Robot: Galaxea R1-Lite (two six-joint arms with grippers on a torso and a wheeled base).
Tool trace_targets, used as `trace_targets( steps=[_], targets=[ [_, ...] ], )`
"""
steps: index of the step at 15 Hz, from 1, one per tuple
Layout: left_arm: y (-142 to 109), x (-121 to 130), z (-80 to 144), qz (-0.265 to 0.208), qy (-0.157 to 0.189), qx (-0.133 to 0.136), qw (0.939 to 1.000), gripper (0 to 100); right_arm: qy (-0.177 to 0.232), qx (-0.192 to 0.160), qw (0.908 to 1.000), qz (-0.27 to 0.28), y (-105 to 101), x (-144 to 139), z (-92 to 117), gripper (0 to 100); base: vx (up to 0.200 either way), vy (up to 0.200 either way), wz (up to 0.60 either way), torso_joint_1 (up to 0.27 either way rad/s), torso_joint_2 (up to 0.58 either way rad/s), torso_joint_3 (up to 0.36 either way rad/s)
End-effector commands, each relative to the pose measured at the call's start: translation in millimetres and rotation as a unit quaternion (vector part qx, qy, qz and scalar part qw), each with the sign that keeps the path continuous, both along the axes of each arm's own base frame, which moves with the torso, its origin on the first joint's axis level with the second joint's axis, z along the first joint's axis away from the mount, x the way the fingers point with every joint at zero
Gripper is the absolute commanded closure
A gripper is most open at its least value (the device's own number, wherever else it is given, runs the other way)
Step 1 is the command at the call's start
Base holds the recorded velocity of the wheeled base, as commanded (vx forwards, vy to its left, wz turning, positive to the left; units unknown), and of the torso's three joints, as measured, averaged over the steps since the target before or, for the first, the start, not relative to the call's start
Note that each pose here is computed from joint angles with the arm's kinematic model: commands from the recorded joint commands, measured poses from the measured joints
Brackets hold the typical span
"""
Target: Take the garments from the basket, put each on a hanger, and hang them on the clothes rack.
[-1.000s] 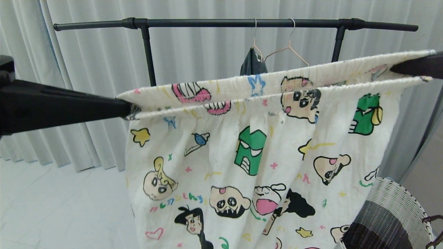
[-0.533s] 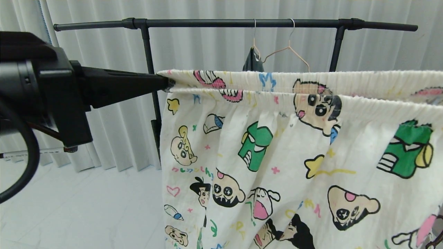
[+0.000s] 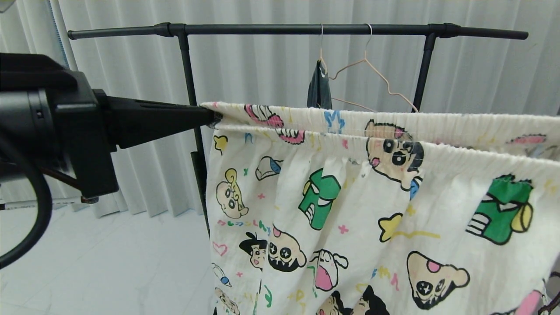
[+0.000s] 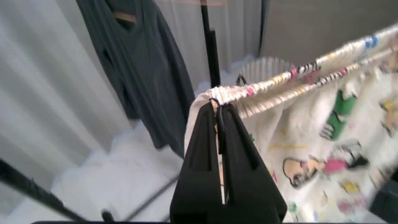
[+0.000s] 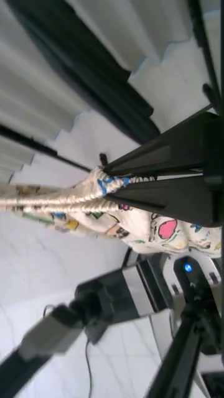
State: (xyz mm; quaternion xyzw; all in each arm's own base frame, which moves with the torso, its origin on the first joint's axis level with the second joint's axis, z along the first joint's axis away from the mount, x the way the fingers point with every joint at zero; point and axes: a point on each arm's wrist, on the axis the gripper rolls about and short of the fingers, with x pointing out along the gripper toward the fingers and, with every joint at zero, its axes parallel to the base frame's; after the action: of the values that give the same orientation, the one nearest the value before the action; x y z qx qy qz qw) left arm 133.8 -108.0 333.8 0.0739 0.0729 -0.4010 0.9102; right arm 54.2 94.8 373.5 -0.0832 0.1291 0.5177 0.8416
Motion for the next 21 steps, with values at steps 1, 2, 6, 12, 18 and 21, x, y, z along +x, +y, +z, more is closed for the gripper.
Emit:
trace_targets(
  steps=[1, 2, 6, 12, 18, 21],
  targets=[
    [8.0, -10.3, 5.0, 0.002, 0.011, -0.005, 0.9999, 100, -0.007, -0.007, 0.9989, -0.047, 14.8, 22.0, -3.3, 100, 0.000, 0.000, 0.00, 0.000, 0.00, 0.000],
    [13.2, -17.8, 8.2, 0.003, 0.030, -0.008, 0.9995, 100, -0.020, 0.007, 0.9979, -0.060, 23.6, 33.4, -0.8, 100, 0.000, 0.000, 0.00, 0.000, 0.00, 0.000],
    [32.1, -56.4, 21.2, -0.022, 0.108, -0.033, 0.9933, 100, -0.056, 0.060, 0.9946, -0.062, 70.5, 71.3, 1.0, 100, 0.000, 0.000, 0.00, 0.000, 0.00, 0.000],
    [46.2, -86.2, 20.9, -0.068, 0.159, -0.059, 0.9831, 100, -0.071, 0.081, 0.9922, -0.062, 98.0, 91.9, -3.6, 100, 0.000, 0.000, 0.00, 0.000, 0.00, 0.000],
    [42.7, -82.9, 18.8, -0.065, 0.160, -0.050, 0.9836, 100, -0.074, 0.083, 0.9915, -0.067, 92.6, 88.9, -1.2, 100, 0.000, 0.000, 0.00, 0.000, 0.00, 0.000],
    [34.4, -62.5, 16.6, -0.033, 0.103, 0.012, 0.9940, 100, -0.081, 0.060, 0.9887, -0.111, 60.2, 85.4, 8.8, 100, 0.000, 0.000, 0.00, 0.000, 0.00, 0.000]
  ],
)
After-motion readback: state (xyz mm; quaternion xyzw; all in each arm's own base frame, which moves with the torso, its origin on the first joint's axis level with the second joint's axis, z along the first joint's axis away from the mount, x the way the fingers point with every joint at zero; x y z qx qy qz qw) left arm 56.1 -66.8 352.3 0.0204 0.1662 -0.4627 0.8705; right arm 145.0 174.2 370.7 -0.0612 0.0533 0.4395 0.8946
